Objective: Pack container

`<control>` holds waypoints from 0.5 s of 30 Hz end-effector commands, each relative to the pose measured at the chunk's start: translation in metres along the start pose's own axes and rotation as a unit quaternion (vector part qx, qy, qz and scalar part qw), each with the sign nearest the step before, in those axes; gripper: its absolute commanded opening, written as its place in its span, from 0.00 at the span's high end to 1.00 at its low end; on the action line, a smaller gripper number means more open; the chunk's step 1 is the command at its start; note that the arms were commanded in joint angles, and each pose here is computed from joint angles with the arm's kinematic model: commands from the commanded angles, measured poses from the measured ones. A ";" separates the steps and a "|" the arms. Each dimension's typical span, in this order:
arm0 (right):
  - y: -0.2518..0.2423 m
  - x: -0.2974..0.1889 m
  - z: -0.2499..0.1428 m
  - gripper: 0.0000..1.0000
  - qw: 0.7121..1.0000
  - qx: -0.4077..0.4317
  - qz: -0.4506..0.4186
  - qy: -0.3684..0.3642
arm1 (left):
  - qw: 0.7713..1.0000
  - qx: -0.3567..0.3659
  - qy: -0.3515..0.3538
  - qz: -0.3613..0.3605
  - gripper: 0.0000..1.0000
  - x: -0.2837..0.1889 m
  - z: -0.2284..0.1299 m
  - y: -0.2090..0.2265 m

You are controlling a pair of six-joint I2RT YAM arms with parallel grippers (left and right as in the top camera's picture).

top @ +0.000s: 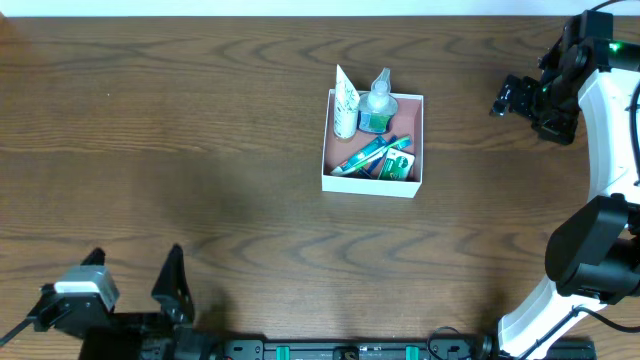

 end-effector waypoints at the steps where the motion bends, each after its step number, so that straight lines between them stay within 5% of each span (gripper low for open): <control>1: -0.003 0.000 0.001 0.01 1.000 0.009 -0.003 -0.001 | 1.000 -0.007 -0.013 0.004 0.02 0.022 -0.021 0.007; 15: -0.003 0.000 0.001 0.01 1.000 0.009 -0.003 -0.001 | 0.998 -0.019 -0.064 -0.001 0.02 0.088 -0.084 0.031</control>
Point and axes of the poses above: each gripper's point midway between its finger pads, its own x axis out along the fingers, its own y axis along the line the jaws close on, z = x × y, the point moved 6 cm from there along -x, back along the fingers, and after that the axes turned 13 degrees about -x, right-handed, at the moved point
